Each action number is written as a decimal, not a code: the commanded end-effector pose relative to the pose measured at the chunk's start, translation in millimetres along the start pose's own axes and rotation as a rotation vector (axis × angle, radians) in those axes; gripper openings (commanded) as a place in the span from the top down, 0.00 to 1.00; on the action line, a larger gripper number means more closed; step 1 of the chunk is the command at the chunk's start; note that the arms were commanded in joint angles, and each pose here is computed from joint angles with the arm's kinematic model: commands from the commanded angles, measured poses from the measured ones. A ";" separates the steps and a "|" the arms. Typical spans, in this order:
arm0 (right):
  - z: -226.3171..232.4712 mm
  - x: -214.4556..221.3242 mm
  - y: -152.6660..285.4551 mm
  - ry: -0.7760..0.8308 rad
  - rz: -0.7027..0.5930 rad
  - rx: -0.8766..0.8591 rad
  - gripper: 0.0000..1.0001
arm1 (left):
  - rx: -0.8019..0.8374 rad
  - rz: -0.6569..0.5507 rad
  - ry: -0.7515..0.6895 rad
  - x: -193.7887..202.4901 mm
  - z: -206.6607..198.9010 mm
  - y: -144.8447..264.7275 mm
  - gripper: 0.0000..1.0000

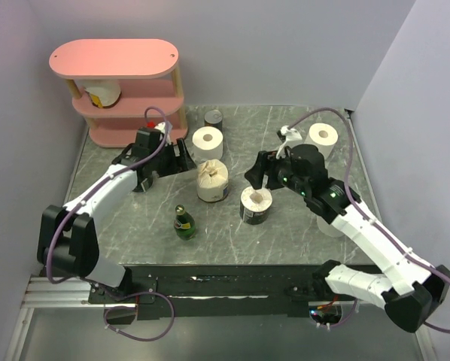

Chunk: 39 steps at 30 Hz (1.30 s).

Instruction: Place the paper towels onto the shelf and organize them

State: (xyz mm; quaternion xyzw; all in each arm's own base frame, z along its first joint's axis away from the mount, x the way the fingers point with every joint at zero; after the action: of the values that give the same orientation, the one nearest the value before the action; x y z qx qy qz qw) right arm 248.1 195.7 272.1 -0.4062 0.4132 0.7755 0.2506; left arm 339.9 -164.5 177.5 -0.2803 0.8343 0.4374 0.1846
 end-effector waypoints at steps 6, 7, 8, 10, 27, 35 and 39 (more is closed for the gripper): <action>2.5 -33.3 40.5 0.021 -0.213 -0.014 0.22 | 0.001 -0.001 -0.031 -5.6 -16.8 -36.0 0.16; 3.4 -34.0 44.3 0.022 -0.224 -0.020 0.22 | -0.007 0.005 -0.030 -3.9 -14.7 -39.3 0.16; 3.4 -34.0 45.6 0.024 -0.229 -0.021 0.21 | -0.008 0.014 -0.028 -1.7 -13.7 -43.0 0.17; 3.8 -34.8 49.3 0.024 -0.243 -0.026 0.21 | -0.018 0.039 -0.022 4.5 -8.5 -52.5 0.18; 1.9 -36.2 52.3 0.019 -0.258 -0.012 0.21 | -0.036 0.033 -0.081 7.4 -27.6 -64.4 0.10; -1.5 -35.7 55.5 0.027 -0.262 0.005 0.22 | 0.065 0.012 -0.070 1.6 -48.9 -54.3 0.09; -0.2 -36.1 57.6 0.025 -0.272 -0.004 0.21 | 0.036 0.031 -0.070 6.2 -42.2 -61.0 0.11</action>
State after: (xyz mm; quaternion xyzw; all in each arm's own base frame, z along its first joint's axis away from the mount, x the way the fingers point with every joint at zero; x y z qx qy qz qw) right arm 226.4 167.5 316.9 -0.4545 0.3691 0.7417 0.3272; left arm 364.0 -221.2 139.4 -0.2387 0.8355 0.4570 0.1898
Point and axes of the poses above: each gripper's point midway between its finger pads, its own y axis back along the fingers, its own z axis along the line the jaws close on, x = y × z, the point moved 3 cm from there along y, back along the fingers, and after that the axes turned 3 degrees about y, right-handed, at the moved point
